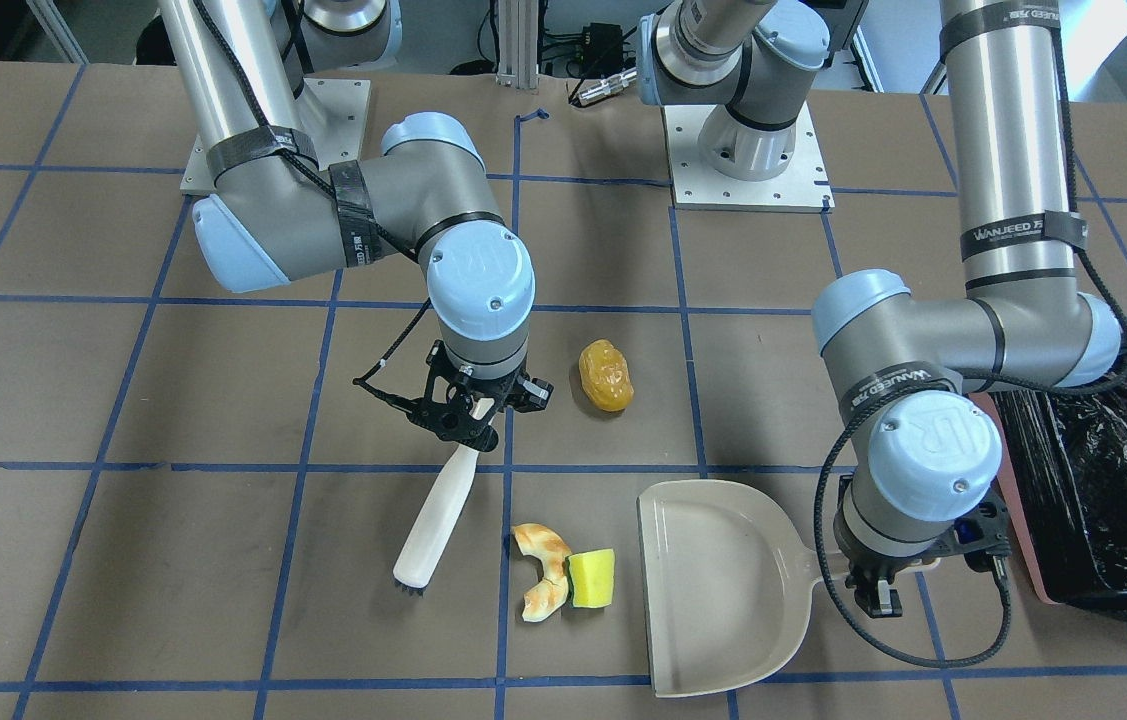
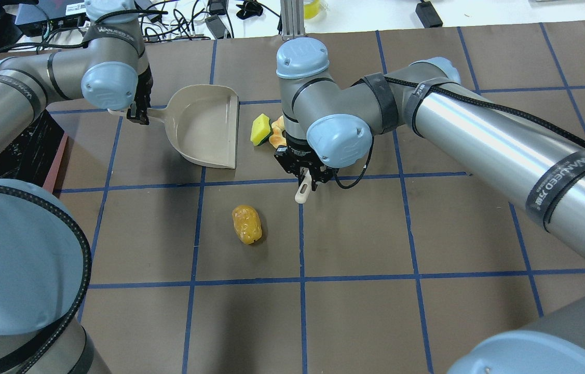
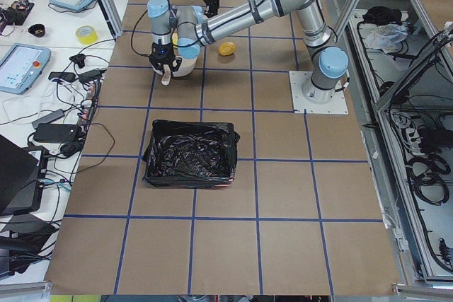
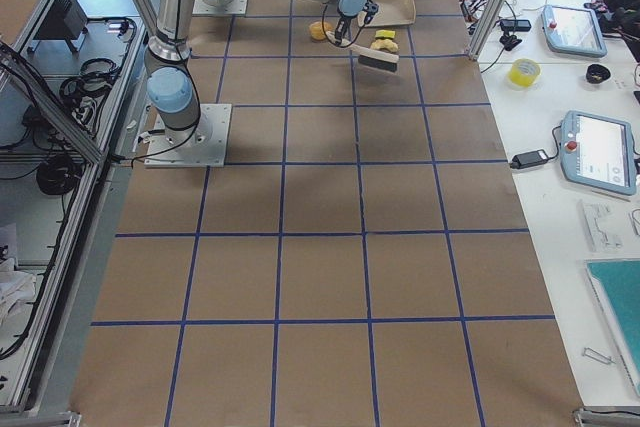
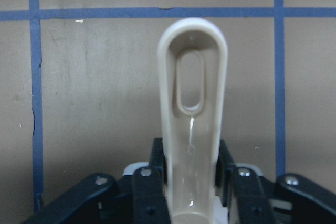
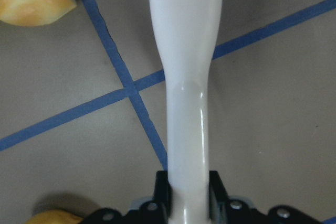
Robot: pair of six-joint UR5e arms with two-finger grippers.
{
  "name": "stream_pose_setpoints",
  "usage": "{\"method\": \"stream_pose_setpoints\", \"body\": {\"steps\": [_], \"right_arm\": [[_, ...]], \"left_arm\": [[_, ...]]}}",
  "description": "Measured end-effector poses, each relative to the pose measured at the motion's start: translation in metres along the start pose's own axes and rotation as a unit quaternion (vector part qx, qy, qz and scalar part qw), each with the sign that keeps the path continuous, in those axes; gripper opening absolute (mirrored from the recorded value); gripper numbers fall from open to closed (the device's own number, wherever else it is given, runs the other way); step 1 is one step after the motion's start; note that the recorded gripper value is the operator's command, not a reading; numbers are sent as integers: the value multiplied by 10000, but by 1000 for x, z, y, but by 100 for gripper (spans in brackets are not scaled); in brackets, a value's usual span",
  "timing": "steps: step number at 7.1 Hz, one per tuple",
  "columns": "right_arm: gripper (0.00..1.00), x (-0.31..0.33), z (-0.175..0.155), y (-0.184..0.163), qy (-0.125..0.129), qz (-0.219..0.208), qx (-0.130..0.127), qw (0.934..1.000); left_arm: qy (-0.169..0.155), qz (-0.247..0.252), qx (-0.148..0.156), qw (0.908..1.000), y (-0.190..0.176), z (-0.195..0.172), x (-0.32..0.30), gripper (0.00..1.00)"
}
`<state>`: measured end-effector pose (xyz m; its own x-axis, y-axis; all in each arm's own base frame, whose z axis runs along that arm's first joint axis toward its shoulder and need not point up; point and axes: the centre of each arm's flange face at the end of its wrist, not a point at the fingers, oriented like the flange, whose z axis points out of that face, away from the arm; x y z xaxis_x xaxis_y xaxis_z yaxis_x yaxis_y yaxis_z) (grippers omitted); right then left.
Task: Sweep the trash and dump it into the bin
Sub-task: 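Sweep the sponge and croissant into the dustpan with the brush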
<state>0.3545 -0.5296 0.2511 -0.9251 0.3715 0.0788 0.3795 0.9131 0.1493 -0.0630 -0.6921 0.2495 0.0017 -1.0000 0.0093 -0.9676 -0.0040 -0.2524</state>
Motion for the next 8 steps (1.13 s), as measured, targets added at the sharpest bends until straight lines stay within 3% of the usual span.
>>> {"method": "stream_pose_setpoints", "body": {"steps": [2, 5, 7, 8], "right_arm": [[2, -3, 3, 0, -26, -27, -16, 10000], [2, -23, 17, 4, -375, -221, -80, 9990], [3, -53, 20, 5, -722, -688, -81, 9950], [4, -72, 17, -3, -948, -1115, -105, 9892]], "left_arm": [[-172, -42, 22, 9998, 13, 7, -2, 0], [-225, -141, -16, 9996, 17, 12, 0, 0], [-213, -146, 2, 9997, 19, 14, 1, 0], [-208, -146, 3, 9997, 19, 14, 1, 0]]}}
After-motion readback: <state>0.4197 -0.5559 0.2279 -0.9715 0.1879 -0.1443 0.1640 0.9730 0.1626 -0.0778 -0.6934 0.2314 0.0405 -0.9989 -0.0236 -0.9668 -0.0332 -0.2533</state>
